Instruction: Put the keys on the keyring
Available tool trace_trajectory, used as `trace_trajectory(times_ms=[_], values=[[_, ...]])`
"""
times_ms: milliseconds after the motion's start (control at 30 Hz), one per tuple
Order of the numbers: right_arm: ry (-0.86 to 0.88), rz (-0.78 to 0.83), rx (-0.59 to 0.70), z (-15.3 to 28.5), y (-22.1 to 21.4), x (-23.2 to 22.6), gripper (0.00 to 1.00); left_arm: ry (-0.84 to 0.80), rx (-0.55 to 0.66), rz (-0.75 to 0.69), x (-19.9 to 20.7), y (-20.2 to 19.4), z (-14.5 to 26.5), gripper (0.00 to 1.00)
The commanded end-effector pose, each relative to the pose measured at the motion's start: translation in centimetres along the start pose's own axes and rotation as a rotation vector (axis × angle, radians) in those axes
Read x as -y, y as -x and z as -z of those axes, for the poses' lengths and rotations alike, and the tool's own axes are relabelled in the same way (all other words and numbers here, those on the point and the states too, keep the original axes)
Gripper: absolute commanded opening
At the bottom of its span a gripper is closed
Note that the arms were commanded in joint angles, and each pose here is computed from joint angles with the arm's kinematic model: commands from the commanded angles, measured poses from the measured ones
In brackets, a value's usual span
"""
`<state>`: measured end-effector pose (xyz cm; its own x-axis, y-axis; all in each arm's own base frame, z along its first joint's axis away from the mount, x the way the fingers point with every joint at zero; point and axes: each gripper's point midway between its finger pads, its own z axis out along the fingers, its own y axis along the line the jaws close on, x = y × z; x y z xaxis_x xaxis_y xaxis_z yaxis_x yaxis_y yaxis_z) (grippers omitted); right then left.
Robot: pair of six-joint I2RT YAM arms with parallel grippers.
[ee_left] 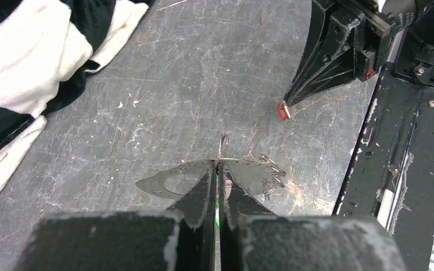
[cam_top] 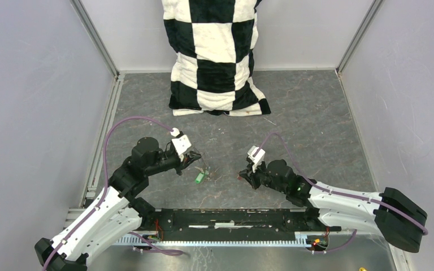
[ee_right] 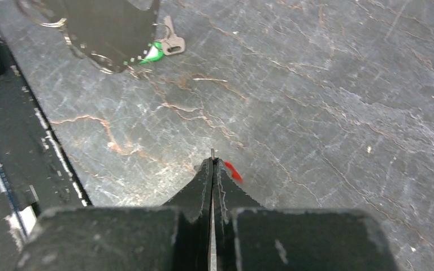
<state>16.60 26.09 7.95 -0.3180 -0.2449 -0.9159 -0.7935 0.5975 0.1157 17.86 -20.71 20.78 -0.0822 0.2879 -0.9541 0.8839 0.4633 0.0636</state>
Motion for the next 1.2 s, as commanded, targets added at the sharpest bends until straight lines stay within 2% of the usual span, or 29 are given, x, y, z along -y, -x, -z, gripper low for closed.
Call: trace_trajectory(times_ms=[0,267,600,800,933,1167], values=[[0.097,0.012,0.058,0.4,1.3,-1.6,0.00,-0.011,0.093,-0.020,0.1,3.2,0.4,0.02],[0.201,-0.020,0.122,0.8,3.3,-3.7,0.01,-0.022,0.087,-0.013,0.3,3.0,0.3,0.02],[0.206,0.111,0.207,-0.3,11.8,-4.4,0.00,-0.062,0.069,-0.029,0.8,2.8,0.0,0.02],[0.213,0.176,0.262,-0.4,17.4,-5.2,0.00,-0.062,0.098,-0.079,0.2,5.3,-0.1,0.02],[0.205,0.196,0.267,0.1,19.9,-5.3,0.00,-0.049,0.124,-0.105,-0.3,7.4,0.1,0.02],[0.272,0.247,0.224,0.0,21.8,-6.7,0.00,-0.035,0.088,-0.086,-0.7,7.7,0.1,0.02]])
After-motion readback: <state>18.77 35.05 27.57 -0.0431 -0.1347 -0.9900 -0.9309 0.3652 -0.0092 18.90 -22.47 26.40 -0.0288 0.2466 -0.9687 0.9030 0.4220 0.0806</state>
